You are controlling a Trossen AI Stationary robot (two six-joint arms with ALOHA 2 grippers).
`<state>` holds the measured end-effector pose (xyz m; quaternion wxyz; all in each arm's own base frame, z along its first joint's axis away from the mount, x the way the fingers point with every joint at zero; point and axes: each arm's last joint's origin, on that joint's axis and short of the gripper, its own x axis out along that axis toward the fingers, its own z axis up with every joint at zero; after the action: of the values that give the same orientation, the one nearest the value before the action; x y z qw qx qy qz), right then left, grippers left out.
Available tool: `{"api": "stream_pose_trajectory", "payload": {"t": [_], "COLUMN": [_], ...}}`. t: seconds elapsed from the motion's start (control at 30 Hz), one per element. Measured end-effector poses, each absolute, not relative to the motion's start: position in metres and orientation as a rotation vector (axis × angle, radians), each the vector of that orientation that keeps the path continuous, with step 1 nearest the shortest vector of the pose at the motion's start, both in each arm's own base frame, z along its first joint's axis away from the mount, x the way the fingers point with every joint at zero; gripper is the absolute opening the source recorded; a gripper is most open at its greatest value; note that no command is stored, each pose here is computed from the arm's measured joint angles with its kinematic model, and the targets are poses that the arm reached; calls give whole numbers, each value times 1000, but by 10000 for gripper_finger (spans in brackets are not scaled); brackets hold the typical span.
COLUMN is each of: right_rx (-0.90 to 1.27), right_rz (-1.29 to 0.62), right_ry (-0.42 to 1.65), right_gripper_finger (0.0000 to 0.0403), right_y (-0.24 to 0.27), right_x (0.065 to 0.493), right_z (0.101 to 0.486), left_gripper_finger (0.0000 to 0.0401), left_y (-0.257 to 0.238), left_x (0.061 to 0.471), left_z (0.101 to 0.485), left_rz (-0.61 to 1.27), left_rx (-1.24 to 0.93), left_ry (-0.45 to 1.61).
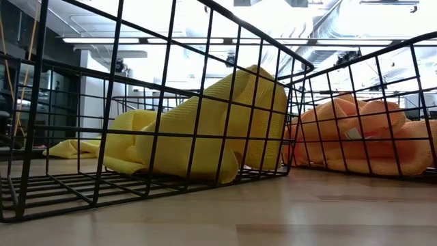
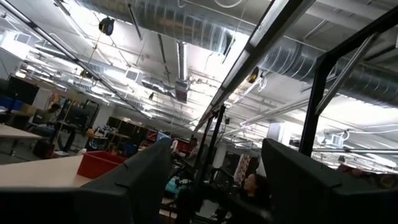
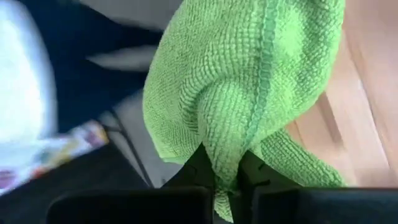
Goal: Sort microfiber towel by color & place in baskets
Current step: Put the green microfiber cloth into the top wire basket
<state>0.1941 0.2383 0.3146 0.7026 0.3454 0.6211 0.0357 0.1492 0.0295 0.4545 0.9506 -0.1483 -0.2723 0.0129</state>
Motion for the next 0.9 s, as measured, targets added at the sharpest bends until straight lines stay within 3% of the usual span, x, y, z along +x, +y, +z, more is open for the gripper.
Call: {"api": "stream_pose_trajectory", "payload": {"t": [0.17, 0.37, 0.63, 0.9], "right_rx": [716, 342, 48, 94], "right_rz": [46, -211, -469, -551], "right_ry": [932, 515, 301, 331], "right_gripper_finger": [4, 3, 1, 1], "right_y": [186, 118, 23, -55], "right_x": [209, 246, 326, 391], "right_z": [393, 433, 434, 382], "left_gripper_finger": [241, 241, 241, 241], "left_y": [30, 29, 27, 23], "left_x": [149, 149, 142, 128], "left_z": [454, 454, 458, 464], "left_rz": [30, 27, -27, -60], "left_rx": [-286, -293, -315, -297], "left_ry": [-552, -550, -570, -623]}}
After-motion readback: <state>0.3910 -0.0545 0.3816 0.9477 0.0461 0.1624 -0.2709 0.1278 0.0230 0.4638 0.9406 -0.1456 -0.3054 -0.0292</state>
